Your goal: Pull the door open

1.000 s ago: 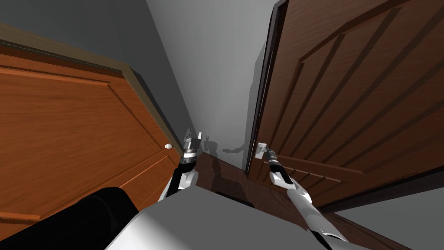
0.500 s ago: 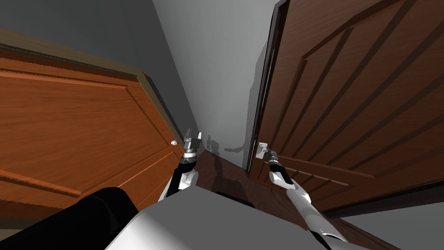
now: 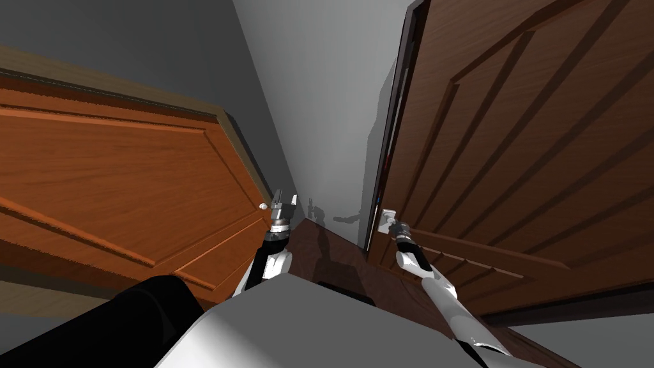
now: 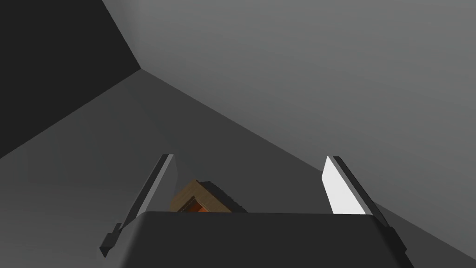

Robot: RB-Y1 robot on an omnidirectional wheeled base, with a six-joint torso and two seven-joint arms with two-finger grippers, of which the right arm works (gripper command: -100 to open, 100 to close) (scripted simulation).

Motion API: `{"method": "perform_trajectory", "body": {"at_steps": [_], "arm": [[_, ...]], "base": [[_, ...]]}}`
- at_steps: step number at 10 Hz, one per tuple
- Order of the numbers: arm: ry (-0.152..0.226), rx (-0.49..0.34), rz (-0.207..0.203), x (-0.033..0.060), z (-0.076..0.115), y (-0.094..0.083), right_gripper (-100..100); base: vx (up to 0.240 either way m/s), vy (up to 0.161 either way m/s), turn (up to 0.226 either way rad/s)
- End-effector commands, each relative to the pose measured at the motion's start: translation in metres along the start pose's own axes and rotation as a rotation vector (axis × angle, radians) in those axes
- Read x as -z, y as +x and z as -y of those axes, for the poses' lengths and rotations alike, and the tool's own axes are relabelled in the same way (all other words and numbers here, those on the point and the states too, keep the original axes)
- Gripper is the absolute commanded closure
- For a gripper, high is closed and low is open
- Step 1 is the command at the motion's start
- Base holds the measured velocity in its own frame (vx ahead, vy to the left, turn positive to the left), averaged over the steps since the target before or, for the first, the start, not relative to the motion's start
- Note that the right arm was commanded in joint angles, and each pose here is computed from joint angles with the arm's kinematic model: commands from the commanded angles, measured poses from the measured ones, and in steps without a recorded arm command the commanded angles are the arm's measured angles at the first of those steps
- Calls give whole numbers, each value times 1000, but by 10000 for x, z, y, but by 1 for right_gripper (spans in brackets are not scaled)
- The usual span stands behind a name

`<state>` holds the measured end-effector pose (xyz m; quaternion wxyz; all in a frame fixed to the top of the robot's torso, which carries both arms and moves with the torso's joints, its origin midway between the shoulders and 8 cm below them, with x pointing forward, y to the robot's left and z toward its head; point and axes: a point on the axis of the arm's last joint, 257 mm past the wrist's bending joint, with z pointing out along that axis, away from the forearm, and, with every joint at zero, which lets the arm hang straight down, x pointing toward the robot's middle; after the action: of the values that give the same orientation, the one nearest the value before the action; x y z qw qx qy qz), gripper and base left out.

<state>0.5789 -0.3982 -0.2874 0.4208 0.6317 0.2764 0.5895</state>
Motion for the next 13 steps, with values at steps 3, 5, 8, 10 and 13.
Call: {"method": "perform_trajectory", "body": {"at_steps": [3,5,8,10,13], "arm": [[-25,-151,-7,-45,-50,99,100],[-24,-157,-7,-45,-50,99,100],[-27,-222,3,-44,-50,78,100],[-30,-284,12,-44,-50,59,100],[-18,-424,47,16,119,44,-100]], "base": [[-49,-28,81],[-35,-16,34],[-9,-1,21],[-66,-43,106],[-89,-34,-22]]}}
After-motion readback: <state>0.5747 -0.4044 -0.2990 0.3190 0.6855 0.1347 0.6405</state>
